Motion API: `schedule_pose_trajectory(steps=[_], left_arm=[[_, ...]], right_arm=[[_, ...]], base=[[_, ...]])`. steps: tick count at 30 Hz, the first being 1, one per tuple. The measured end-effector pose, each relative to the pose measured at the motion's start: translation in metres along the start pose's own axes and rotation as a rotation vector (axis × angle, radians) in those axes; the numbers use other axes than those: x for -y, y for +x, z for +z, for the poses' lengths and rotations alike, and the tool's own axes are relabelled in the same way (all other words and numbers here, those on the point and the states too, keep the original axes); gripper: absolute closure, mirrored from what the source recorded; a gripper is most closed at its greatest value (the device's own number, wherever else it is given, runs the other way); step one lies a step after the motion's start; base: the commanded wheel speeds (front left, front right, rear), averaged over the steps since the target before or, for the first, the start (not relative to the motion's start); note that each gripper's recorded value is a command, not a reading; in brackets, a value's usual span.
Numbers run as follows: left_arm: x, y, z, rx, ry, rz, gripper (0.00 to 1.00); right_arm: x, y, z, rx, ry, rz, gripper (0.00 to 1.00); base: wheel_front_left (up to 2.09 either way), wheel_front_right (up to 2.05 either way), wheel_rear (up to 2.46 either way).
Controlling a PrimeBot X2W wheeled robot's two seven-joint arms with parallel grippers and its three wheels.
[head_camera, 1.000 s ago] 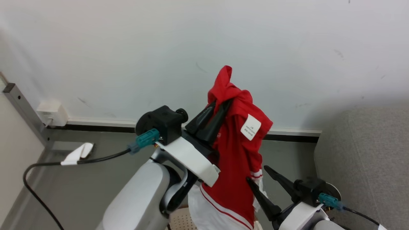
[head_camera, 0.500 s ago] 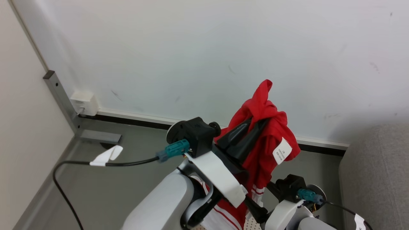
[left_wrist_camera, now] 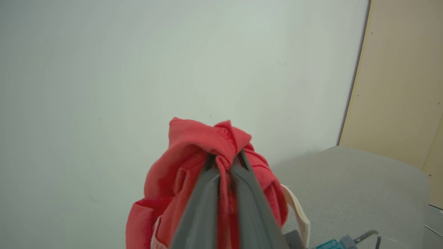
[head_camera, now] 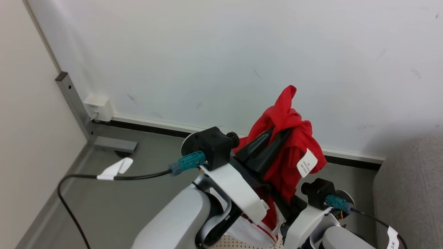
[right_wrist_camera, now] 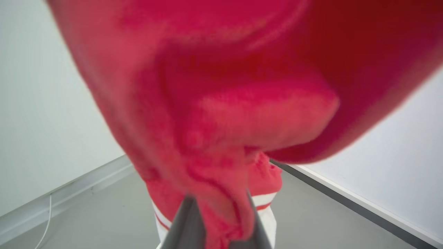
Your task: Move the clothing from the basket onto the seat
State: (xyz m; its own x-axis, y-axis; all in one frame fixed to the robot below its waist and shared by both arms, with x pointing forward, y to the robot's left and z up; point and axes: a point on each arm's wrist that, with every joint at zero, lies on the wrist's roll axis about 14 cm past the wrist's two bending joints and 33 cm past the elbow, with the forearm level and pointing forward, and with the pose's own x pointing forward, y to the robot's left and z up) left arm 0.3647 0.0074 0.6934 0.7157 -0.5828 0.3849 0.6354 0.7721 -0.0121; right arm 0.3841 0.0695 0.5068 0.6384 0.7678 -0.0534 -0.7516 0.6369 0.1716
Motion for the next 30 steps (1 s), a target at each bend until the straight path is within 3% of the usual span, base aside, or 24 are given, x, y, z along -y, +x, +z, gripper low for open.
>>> schedule_pose_trajectory(steps=[12,22,23,25,30], left_arm=[[-0.031,-0.014,-0.022,-0.053,-0.015,0.096,1.0],[-0.022,-0.022,-0.055,-0.121,-0.059,0.079,1.0],[-0.019,-0.021,-0.058,-0.129,-0.065,0.069,0.94],[-0.011,-0.019,-0.063,-0.135,-0.078,0.043,0.0],[0.012,-0.009,-0.072,-0.145,-0.101,-0.033,0.0]], right_arm=[[0.025,-0.021,0.023,0.117,0.023,-0.09,1.0],[0.074,-0.06,0.055,0.254,0.02,-0.253,1.0],[0.079,-0.065,0.059,0.271,0.02,-0.268,1.0],[0.089,-0.075,0.064,0.289,0.012,-0.304,1.0],[0.112,-0.105,0.084,0.357,-0.012,-0.393,1.0]], base=[[0.0,0.0,0.0],[0.0,0.0,0.0],[0.0,0.0,0.0],[0.0,0.0,0.0],[0.0,0.0,0.0]])
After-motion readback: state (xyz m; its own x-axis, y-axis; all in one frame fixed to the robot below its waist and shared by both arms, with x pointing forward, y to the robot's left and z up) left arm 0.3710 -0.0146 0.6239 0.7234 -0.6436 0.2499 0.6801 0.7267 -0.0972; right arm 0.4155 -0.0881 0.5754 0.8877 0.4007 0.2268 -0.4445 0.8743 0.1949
